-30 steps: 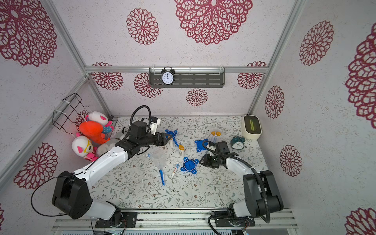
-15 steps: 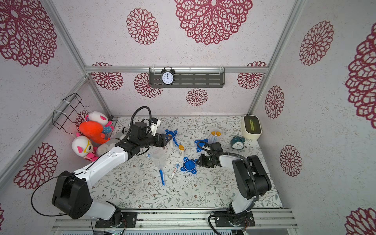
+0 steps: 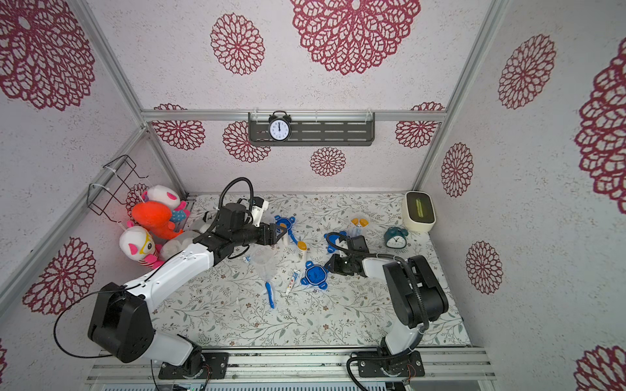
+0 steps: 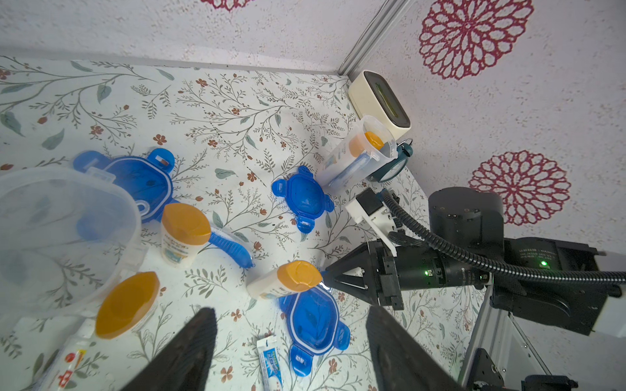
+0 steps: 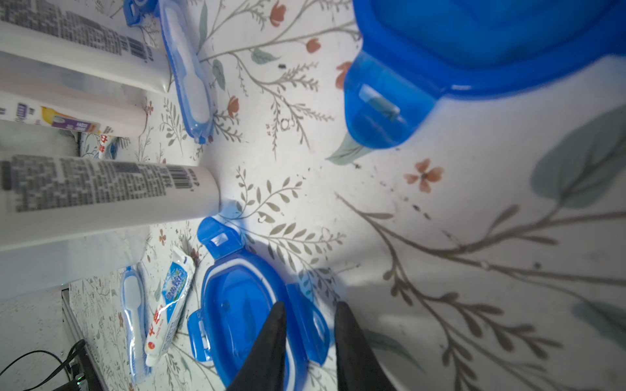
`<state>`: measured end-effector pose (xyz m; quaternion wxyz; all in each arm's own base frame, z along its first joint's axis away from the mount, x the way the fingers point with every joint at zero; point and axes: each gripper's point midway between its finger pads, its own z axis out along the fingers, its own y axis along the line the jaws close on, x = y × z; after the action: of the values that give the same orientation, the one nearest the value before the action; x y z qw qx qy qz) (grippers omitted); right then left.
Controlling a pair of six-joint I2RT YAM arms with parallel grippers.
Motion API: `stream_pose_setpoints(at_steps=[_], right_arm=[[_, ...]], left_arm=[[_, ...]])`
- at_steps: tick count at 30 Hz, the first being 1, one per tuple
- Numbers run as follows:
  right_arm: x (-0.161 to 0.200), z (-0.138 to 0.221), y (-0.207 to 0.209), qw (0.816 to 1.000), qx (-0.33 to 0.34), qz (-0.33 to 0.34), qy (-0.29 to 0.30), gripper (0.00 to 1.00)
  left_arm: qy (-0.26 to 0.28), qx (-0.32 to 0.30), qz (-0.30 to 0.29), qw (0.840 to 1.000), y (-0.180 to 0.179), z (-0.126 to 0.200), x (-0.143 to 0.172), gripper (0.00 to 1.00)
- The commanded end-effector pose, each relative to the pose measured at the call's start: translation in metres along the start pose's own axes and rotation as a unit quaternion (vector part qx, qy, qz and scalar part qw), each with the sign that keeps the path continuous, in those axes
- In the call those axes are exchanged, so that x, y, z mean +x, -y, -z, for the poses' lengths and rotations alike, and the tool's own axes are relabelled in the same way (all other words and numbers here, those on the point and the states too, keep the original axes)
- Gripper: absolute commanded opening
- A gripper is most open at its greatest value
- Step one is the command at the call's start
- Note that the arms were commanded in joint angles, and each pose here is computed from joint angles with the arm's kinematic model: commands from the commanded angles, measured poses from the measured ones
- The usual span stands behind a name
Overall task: Pack away toiletry kits
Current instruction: Pick up the lid from the center of the board.
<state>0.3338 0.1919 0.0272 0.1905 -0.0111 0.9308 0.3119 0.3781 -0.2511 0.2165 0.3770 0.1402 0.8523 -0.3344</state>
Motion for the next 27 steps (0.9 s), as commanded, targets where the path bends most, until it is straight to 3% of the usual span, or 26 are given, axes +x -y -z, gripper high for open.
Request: stream_pose_setpoints(at_steps=[1, 8, 16, 27], right_arm=[[0.001, -0.005, 0.006, 1.000, 0.015, 0.001, 0.001, 0.27], [0.008, -0.006, 0.009, 1.000, 0.017, 0.012, -0.010, 0.22], [0.002, 0.001, 0.006, 0.999, 0.020, 0.027, 0.012, 0.12], [0.000, 0.037, -0.003, 0.997, 0.040, 0.058, 0.035, 0.01]], left_arm=[[-0.028, 0.010, -0.013, 0.999, 0.003, -0.001, 0.004, 0.73], [-0.117, 0.040, -0.004, 0.992, 0.013, 0.004, 0.034, 0.72], [-0.108, 0.034, 0.006, 0.994, 0.011, 0.001, 0.031, 0.72], [-0.057, 0.051, -0.001, 0.997, 0.022, 0.002, 0.002, 0.70]])
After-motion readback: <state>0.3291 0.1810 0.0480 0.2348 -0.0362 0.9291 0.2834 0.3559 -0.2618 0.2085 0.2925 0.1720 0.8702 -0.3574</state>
